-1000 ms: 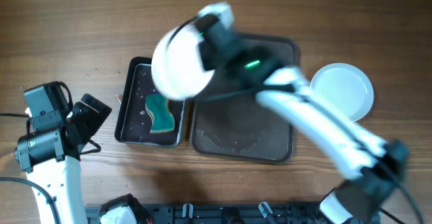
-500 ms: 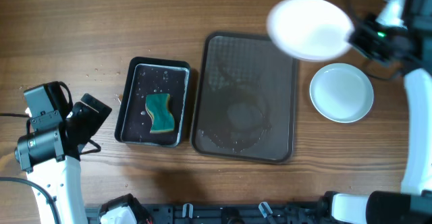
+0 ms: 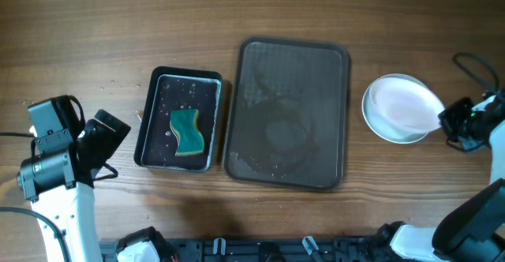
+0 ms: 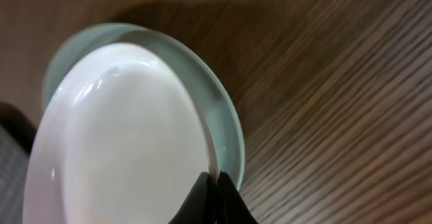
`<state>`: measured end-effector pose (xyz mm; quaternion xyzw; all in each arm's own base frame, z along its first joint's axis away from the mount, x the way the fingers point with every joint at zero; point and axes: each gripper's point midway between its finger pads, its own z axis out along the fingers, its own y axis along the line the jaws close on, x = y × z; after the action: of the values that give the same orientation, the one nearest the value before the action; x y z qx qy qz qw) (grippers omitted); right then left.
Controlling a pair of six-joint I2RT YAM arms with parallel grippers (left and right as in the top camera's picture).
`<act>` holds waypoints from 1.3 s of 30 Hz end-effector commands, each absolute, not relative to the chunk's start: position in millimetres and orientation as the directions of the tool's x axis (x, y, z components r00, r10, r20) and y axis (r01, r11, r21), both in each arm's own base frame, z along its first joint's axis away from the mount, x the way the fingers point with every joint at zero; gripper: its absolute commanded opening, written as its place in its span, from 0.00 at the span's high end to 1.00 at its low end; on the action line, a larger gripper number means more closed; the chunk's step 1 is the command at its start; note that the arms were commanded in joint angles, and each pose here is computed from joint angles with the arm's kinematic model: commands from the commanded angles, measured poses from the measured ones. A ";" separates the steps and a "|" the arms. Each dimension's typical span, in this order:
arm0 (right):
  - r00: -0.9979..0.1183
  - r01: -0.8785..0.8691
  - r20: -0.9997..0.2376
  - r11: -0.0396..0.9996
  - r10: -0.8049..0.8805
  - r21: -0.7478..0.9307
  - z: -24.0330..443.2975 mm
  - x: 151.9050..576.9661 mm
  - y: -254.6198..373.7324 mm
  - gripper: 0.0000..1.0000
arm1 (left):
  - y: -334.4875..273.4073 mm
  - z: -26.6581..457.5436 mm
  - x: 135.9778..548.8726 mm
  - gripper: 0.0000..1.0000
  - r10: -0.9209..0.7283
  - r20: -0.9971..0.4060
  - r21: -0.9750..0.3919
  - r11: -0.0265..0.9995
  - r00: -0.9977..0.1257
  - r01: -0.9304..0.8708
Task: Clean dirty plates on tray and stack at the side
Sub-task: 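Release the plate and withdraw the right gripper toward the front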
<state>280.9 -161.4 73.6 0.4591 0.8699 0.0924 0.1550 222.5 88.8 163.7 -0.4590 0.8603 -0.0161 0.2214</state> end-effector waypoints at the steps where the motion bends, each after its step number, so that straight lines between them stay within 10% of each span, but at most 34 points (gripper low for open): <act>1: -0.548 0.761 -0.197 0.582 0.813 0.287 65.0 279.7 -161.7 0.64 | 88.5 169.5 223.3 0.00 -0.807 -0.370 -0.258 0.565 -0.460 -0.784; 6: -0.553 0.670 -0.261 0.609 0.791 0.425 110.3 300.6 -146.4 0.44 | 88.5 169.5 223.3 0.00 -0.807 -0.370 -0.258 0.565 -0.460 -0.784; 21: -0.654 -0.266 -0.716 0.813 0.242 0.518 300.5 237.4 77.8 0.39 | 88.5 169.5 223.4 0.00 -0.807 -0.370 -0.258 0.565 -0.459 -0.784; 23: -0.643 -0.350 -0.742 0.789 0.190 0.505 308.9 221.4 97.0 0.31 | 88.5 169.5 223.4 0.00 -0.807 -0.370 -0.258 0.565 -0.459 -0.784; 24: -0.638 -0.391 -0.752 0.771 0.166 0.503 313.0 211.4 106.9 0.00 | 88.5 169.5 223.4 0.00 -0.807 -0.370 -0.258 0.565 -0.459 -0.784; 34: -0.762 -0.242 -0.573 0.689 0.302 0.684 306.2 193.0 121.8 0.00 | 88.5 169.5 223.4 0.00 -0.807 -0.370 -0.258 0.565 -0.459 -0.784; 39: -0.693 -0.283 -0.678 0.772 0.246 0.569 305.3 204.6 109.2 0.00 | 88.5 169.5 223.4 0.00 -0.807 -0.370 -0.258 0.565 -0.459 -0.784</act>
<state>195.1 117.5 304.0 -0.0015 0.8552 0.3719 0.3611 222.5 88.8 163.7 -0.4590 0.8603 -0.0161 0.2214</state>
